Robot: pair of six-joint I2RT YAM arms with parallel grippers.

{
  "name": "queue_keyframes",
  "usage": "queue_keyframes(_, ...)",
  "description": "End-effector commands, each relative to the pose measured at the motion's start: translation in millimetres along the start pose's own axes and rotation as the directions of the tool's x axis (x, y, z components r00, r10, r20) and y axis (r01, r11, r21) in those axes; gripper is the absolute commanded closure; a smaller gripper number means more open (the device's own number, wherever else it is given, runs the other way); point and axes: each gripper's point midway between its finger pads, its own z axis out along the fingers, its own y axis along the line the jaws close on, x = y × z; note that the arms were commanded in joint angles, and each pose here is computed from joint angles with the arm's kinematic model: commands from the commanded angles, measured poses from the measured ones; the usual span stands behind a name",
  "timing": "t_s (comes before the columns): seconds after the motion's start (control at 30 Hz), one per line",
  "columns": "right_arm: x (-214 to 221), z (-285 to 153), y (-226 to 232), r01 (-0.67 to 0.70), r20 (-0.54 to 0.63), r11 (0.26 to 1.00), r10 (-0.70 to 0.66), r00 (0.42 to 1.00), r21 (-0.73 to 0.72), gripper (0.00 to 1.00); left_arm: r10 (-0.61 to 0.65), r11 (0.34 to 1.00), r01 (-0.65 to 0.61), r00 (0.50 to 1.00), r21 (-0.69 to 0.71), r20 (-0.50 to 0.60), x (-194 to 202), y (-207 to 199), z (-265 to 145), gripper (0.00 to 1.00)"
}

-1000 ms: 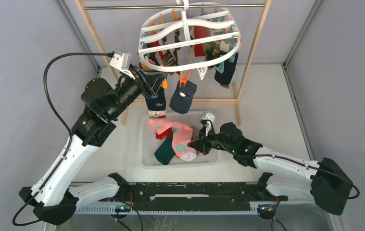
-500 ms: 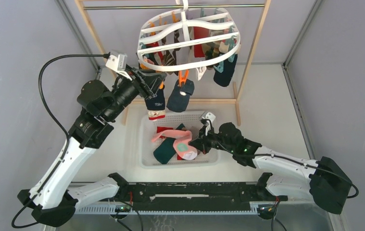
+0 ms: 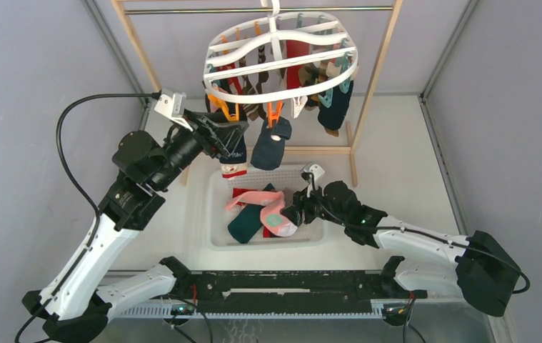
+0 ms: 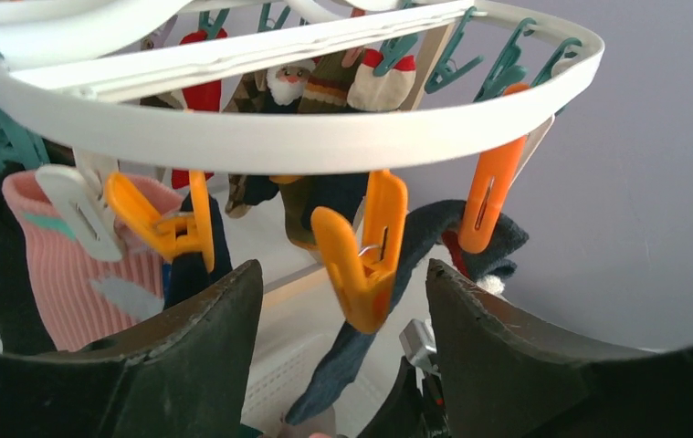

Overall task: Remove the socks clipped to the hanger
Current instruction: Place the sock in the bin, then remove the sock from the hanger.

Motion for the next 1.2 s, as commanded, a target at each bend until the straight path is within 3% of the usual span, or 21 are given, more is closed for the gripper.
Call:
queue_keyframes(0.0, -22.2, -5.2, -16.5, -0.038, 0.067, 0.995, 0.032, 0.997, 0.090, 0.39, 0.004, 1.000, -0.003, 0.999, -0.028, 0.032, -3.4, 5.8, -13.0, 0.28)
queue_keyframes(0.07, -22.5, -8.5, -23.5, -0.051, 0.067, 0.992, 0.043, 0.997, 0.118, 0.35, 0.005, 0.999, -0.003, 0.999, -0.034, 0.037, -2.1, 7.2, -18.4, 0.25)
queue_keyframes(0.13, -23.1, -11.9, -30.4, -0.062, 0.071, 0.987, 0.052, 0.996, 0.149, 0.24, 0.005, 0.999, -0.003, 0.999, -0.044, 0.037, 1.1, 10.0, -22.7, 0.23)
queue_keyframes(0.33, -29.9, -21.1, -38.2, -0.067, 0.096, 0.981, 0.050, 0.994, 0.183, 0.15, 0.005, 0.995, -0.001, 0.999, -0.099, 0.033, 11.6, 22.0, -33.2, 0.20)
queue_keyframes(0.43, -32.6, -25.4, -45.3, -0.071, 0.109, 0.973, 0.048, 0.993, 0.218, 0.01, 0.003, 0.992, 0.001, 1.000, -0.127, 0.028, 18.3, 28.6, -37.4, 0.20)
queue_keyframes(1.17, -44.1, -52.6, -18.1, -0.093, 0.170, 0.991, 0.076, 0.982, 0.098, 0.05, 0.048, 0.954, -0.051, 0.999, -0.295, -0.018, 66.3, 75.0, -30.4, 0.11)
